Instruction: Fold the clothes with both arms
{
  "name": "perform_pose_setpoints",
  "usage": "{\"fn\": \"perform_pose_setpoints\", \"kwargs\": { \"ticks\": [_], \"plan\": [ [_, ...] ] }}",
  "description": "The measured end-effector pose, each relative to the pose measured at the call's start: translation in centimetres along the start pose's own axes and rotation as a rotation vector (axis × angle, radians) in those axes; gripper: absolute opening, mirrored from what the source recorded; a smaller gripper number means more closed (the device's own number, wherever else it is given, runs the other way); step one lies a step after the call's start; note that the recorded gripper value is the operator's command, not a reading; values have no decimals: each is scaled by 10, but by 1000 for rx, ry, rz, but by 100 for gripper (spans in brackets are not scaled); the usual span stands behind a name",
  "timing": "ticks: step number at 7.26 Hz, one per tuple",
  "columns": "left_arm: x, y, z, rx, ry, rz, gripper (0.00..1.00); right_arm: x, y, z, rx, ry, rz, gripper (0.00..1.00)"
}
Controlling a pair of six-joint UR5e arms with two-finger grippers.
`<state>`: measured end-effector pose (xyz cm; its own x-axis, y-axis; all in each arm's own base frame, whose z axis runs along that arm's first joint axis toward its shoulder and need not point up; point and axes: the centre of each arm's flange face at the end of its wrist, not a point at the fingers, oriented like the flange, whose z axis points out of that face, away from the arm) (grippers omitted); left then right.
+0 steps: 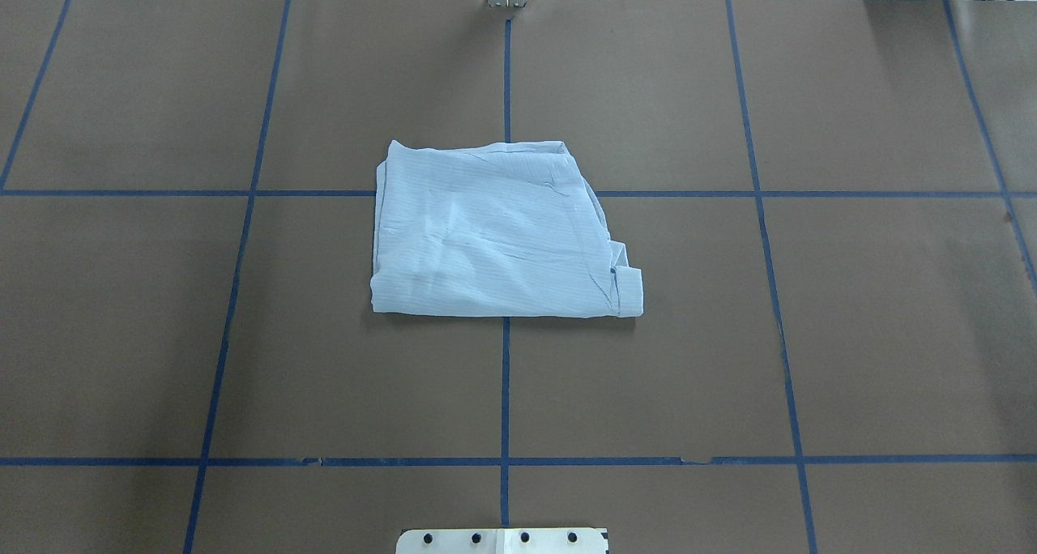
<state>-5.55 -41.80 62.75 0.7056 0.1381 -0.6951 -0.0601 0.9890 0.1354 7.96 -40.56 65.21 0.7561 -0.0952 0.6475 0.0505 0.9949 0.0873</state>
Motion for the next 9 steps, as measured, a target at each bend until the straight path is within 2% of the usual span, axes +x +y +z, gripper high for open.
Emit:
{"fn": "perform_pose_setpoints", "kwargs": {
  "ticks": [4,9],
  "plan": [
    [8,-9,-10,61,-17,58,100,-1,0,0,1,-9,0,100],
    [7,-6,-9,63,-18,59,100,-2,-2,0,3,-13,0,100]
  ]
}}
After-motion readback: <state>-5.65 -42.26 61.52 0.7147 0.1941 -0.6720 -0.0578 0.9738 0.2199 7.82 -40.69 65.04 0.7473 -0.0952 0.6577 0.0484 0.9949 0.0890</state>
